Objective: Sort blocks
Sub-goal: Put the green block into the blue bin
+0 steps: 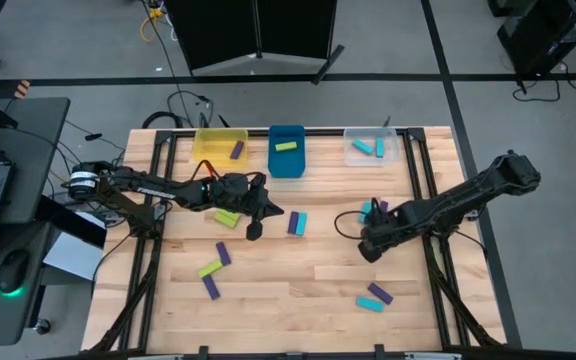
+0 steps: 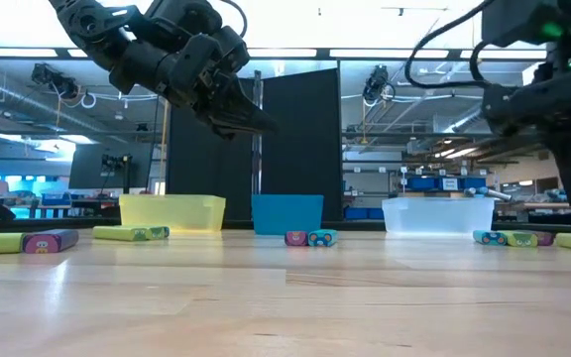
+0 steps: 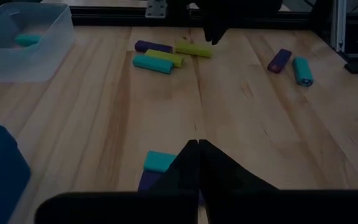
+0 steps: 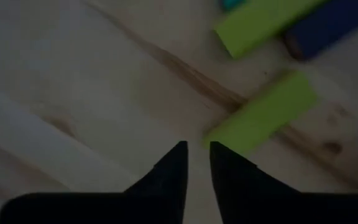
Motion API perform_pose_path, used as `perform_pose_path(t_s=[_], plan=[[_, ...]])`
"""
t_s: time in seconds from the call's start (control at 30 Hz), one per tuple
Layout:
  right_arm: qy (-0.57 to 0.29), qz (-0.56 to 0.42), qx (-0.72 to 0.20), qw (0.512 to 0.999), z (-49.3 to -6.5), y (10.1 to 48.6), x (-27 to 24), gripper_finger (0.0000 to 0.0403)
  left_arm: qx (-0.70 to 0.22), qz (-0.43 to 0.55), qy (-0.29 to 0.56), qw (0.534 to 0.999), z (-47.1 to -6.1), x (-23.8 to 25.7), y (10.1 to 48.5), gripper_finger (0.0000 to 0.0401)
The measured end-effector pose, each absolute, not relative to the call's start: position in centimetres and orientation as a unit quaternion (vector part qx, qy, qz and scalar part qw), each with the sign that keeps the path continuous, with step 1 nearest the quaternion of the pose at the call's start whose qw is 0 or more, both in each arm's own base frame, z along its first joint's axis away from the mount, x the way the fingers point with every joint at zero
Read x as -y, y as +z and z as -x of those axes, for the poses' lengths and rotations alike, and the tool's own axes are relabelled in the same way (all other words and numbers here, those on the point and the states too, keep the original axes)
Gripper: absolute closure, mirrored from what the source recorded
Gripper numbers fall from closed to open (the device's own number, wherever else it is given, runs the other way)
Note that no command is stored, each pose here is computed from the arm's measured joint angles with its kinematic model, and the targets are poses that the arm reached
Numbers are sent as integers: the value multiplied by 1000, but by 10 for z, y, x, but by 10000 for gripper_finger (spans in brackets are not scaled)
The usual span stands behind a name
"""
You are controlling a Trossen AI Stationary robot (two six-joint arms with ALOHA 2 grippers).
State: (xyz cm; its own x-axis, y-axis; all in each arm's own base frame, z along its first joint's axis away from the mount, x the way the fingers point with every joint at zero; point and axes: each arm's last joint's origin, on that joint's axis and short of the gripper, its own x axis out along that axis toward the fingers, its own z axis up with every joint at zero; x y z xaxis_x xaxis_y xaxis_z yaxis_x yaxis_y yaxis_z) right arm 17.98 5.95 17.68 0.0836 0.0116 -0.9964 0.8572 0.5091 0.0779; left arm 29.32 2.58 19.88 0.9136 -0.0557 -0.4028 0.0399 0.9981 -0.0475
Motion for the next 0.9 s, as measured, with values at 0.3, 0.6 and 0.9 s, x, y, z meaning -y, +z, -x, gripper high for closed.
perform_pose_path(t_s=[0.3,0.6,0.9], plan=[[-442,-425,-542,575,-162,158,-63,223,-208,20,-24,978,-293,-26,198,390],[-449,-463,-512,567,-154,133,-60,193,-208,30,-22,977,-293,-26,199,390],[-452,-452,-517,568,-152,131,-58,229,-205,32,-20,978,-293,-26,199,389]])
